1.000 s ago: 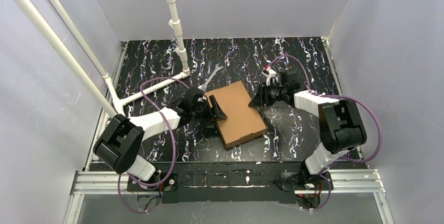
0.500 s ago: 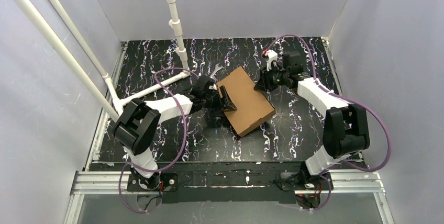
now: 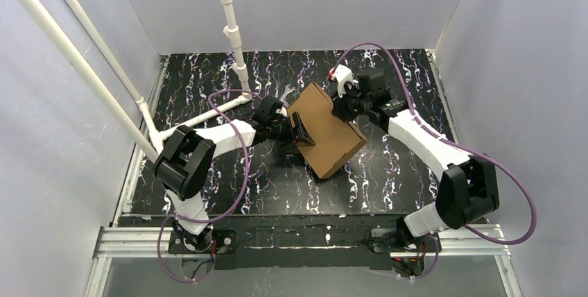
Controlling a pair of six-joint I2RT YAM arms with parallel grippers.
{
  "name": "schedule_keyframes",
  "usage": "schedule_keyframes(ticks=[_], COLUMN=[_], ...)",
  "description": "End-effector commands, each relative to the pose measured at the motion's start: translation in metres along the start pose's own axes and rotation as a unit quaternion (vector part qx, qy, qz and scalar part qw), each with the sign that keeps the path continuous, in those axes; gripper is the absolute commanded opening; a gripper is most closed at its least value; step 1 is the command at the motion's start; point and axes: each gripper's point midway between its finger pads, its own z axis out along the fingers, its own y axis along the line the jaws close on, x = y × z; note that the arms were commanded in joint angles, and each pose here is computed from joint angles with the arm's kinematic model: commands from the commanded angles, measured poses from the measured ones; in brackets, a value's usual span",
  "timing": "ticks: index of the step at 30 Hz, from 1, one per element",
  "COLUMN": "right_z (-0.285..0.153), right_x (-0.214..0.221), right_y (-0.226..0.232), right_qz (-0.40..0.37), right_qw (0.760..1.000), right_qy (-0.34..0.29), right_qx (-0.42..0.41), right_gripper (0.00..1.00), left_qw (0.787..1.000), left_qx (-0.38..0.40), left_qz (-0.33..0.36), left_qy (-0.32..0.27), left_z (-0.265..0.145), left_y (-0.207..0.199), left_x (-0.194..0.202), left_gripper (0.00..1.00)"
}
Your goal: Fold the paper box
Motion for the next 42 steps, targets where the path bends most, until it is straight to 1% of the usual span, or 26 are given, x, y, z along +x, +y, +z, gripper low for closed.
schedule_keyframes(ticks=[1,4,6,7,10,13,16,18,20,23,25,26,28,29,30,31,32,33,35,37,38,39,42], right_z=[-0.010,-0.012,-0.016,-0.021,-0.032,-0.043,-0.061,-0.079,-0.095,-0.101,-0.101,-0.106,-0.112,-0.117,-0.120,-0.124,-0.127,-0.130,-0.142,-0.153,-0.157,-0.161,-0.169], right_x=[0.011,0.011,0.011,0.014,0.030,0.047,0.029,0.013,0.002,0.001,0.014,0.019,0.035,0.044,0.056,0.068,0.083,0.099,0.128,0.153,0.165,0.177,0.209], right_y=[0.091,0.106,0.123,0.141,0.175,0.196,0.195,0.193,0.181,0.144,0.114,0.102,0.078,0.067,0.054,0.044,0.034,0.026,0.019,0.016,0.011,0.005,-0.006], right_qz=[-0.001,-0.018,-0.042,-0.069,-0.108,-0.128,-0.142,-0.137,-0.143,-0.131,-0.107,-0.102,-0.116,-0.124,-0.136,-0.140,-0.137,-0.131,-0.104,-0.073,-0.065,-0.055,-0.052], right_qw=[0.986,0.982,0.975,0.967,0.944,0.925,0.917,0.907,0.904,0.926,0.948,0.957,0.969,0.975,0.978,0.981,0.982,0.981,0.976,0.973,0.971,0.969,0.961], right_qy=[0.034,0.033,0.032,0.035,0.052,0.067,0.047,0.016,-0.011,-0.031,-0.035,-0.039,-0.028,-0.011,0.012,0.041,0.074,0.110,0.164,0.195,0.213,0.229,0.267], right_qx=[-0.163,-0.186,-0.217,-0.244,-0.307,-0.352,-0.370,-0.397,-0.404,-0.351,-0.299,-0.270,-0.215,-0.185,-0.155,-0.129,-0.107,-0.094,-0.095,-0.097,-0.087,-0.072,-0.042], right_gripper=[0.27,0.27,0.27,0.27,0.29,0.34,0.40,0.42,0.47,0.53,0.59,0.60,0.62,0.62,0.59,0.45,0.33,0.25,0.18,0.12,0.10,0.08,0.05], left_qw=[0.995,0.996,0.995,0.995,0.995,0.994,0.995,0.995,0.995,0.994,0.994,0.993,0.991,0.989,0.989,0.987,0.986,0.985,0.984,0.983,0.982,0.982,0.981], left_qx=[0.040,0.031,0.020,0.015,0.015,0.018,0.018,0.018,0.018,0.024,0.040,0.053,0.056,0.056,0.052,0.052,0.054,0.056,0.058,0.060,0.063,0.063,0.050], left_qz=[0.025,0.019,0.011,0.004,0.001,-0.003,-0.001,0.002,0.007,0.032,0.048,0.060,0.088,0.104,0.116,0.129,0.138,0.144,0.150,0.153,0.156,0.160,0.168], left_qy=[-0.082,-0.084,-0.093,-0.097,-0.101,-0.107,-0.102,-0.101,-0.101,-0.099,-0.093,-0.092,-0.088,-0.084,-0.079,-0.077,-0.076,-0.076,-0.077,-0.081,-0.082,-0.084,-0.079], left_z=[-0.010,-0.016,-0.023,-0.025,-0.026,-0.030,-0.039,-0.046,-0.054,-0.068,-0.079,-0.087,-0.099,-0.104,-0.107,-0.110,-0.111,-0.111,-0.110,-0.106,-0.104,-0.101,-0.089], left_y=[-0.024,-0.011,0.001,0.007,0.006,0.005,0.014,0.020,0.027,0.031,0.024,0.016,0.008,0.004,0.002,-0.001,-0.003,-0.005,-0.009,-0.013,-0.017,-0.021,-0.024], left_x=[-0.034,-0.028,-0.024,-0.023,-0.026,-0.031,-0.018,-0.010,-0.004,0.008,0.017,0.021,0.026,0.029,0.033,0.035,0.037,0.037,0.035,0.031,0.030,0.028,0.022], left_gripper=[0.63,0.63,0.63,0.62,0.62,0.62,0.63,0.63,0.63,0.65,0.66,0.67,0.68,0.69,0.70,0.69,0.69,0.68,0.67,0.64,0.61,0.58,0.55])
